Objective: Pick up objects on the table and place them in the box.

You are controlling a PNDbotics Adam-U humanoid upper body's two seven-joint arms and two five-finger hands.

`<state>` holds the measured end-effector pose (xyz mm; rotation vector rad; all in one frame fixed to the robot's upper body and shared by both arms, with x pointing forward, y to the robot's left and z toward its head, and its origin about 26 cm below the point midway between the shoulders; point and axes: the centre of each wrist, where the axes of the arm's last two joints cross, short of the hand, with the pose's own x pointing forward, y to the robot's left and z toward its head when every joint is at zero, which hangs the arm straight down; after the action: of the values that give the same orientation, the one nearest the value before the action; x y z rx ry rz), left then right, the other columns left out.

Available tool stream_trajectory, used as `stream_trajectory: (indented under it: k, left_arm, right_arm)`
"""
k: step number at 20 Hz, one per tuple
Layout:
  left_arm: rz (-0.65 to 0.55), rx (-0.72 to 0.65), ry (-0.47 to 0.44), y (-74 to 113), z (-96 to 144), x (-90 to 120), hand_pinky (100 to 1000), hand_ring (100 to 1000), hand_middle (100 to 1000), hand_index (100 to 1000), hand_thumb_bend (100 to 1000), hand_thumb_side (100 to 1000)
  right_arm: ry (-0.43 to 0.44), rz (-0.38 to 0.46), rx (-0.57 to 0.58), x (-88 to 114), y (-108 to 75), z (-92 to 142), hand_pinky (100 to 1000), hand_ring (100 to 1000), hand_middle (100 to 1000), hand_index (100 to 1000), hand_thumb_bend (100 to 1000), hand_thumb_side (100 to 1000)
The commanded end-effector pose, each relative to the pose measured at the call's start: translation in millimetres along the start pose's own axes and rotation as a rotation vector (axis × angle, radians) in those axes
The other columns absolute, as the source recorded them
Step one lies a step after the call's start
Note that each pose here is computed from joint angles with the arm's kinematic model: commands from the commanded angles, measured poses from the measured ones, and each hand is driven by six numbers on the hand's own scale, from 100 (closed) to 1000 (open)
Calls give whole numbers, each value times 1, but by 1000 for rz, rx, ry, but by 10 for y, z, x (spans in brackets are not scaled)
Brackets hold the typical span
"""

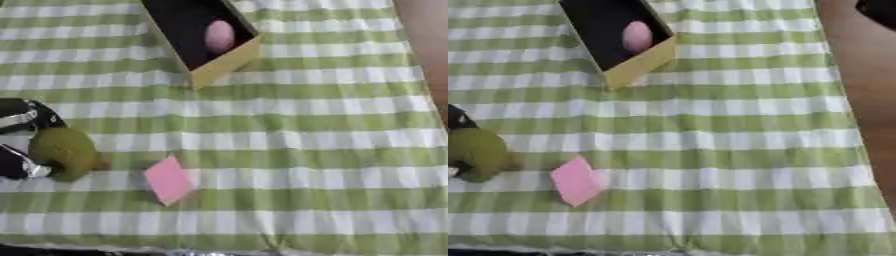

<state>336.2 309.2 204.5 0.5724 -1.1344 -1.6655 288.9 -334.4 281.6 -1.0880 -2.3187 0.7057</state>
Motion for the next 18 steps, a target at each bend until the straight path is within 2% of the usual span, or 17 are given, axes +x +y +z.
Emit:
stream_trajectory:
  k: [1, 8, 10, 13, 18]
  left_arm:
    - [-32, 91, -19, 195, 160, 99, 710, 654, 599, 687, 100, 221]
    - [-197, 385, -69, 727, 568, 504, 716, 652, 592, 674, 100, 218]
    - [-233, 457, -73, 885, 612, 579, 717, 650, 589, 670, 100, 213]
    - [-250, 538, -77, 1102, 582, 648, 719, 649, 589, 671, 100, 221]
    - [-265, 612, -91, 1380, 400, 748, 721, 648, 588, 670, 100, 225]
  right_arm:
    - [-16, 12, -17, 32, -82, -40, 892, 823, 746, 868, 100, 475]
    - [-15, 20, -23, 23, -97, -33, 891, 821, 745, 866, 100, 462]
    - [-13, 22, -23, 20, -97, -28, 891, 821, 745, 867, 100, 466]
    - [-6, 21, -21, 15, -91, -17, 891, 821, 745, 867, 100, 468]
    - [-9, 19, -24, 17, -92, -22, 891, 821, 744, 866, 100, 455]
